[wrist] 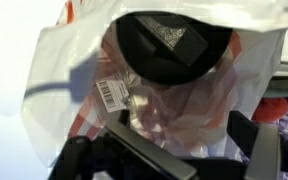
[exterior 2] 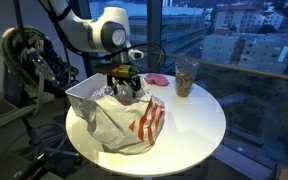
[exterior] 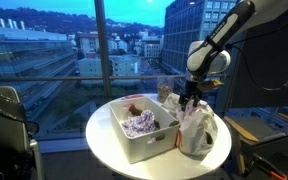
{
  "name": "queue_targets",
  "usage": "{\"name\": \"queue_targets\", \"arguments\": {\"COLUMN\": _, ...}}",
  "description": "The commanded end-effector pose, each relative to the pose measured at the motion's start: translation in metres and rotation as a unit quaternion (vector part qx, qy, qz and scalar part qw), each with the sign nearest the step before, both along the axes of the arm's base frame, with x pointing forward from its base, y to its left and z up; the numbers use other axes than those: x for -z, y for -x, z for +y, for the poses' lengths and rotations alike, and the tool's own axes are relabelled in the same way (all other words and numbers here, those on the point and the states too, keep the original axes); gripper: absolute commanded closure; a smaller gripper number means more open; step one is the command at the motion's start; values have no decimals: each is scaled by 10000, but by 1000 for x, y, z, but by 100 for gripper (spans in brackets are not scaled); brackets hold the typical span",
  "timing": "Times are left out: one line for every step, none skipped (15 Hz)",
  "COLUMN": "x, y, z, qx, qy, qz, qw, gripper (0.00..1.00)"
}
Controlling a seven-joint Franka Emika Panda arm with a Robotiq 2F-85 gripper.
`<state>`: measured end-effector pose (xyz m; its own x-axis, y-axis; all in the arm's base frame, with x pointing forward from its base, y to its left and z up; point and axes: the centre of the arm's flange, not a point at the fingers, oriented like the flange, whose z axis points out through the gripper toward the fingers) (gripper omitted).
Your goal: Put the purple shirt, the turnip plushie, moose toy and bowl in the basket
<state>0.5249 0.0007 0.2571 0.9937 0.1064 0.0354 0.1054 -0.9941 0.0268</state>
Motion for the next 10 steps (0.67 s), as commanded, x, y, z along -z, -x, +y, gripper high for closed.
{"name": "queue_targets", "arguments": {"x": 15, "y": 9, "z": -17, "qx": -317, "qy": -3, "qz": 232, "qw": 9992, "gripper": 0}}
{"name": "queue_targets", "arguments": {"x": 25, "y": 10, "z": -25, "qx": -335, "qy": 58, "qz": 290, "qw": 9990, "gripper": 0}}
{"name": "queue_targets", "arguments": {"x": 34, "y": 10, "z": -32, "qx": -346, "qy": 124, "qz": 350, "qw": 9987, "gripper": 0}}
{"name": "queue_targets", "arguments": {"x": 44, "y": 11, "z": -38, "qx": -358, "qy": 141, "qz": 360, "qw": 9986, "gripper": 0}}
{"name": "queue_targets", "arguments": {"x": 54, "y": 12, "z": -45, "qx": -349, "qy": 201, "qz": 392, "qw": 9984, "gripper": 0}}
{"name": "queue_targets", "arguments": {"x": 65, "y": 13, "z": -51, "qx": -345, "qy": 234, "qz": 413, "qw": 9983, "gripper": 0}}
{"name": "queue_targets", "arguments": {"x": 79, "y": 15, "z": -56, "qx": -337, "qy": 274, "qz": 418, "qw": 9982, "gripper": 0}}
{"name": "queue_targets", "arguments": {"x": 93, "y": 18, "z": -62, "qx": -283, "qy": 313, "qz": 422, "qw": 9982, "gripper": 0}}
{"name": "queue_targets", "arguments": {"x": 109, "y": 18, "z": -65, "qx": -219, "qy": 265, "qz": 376, "qw": 9987, "gripper": 0}}
{"name": "queue_targets", "arguments": {"x": 122, "y": 19, "z": -69, "qx": -174, "qy": 263, "qz": 334, "qw": 9989, "gripper": 0}}
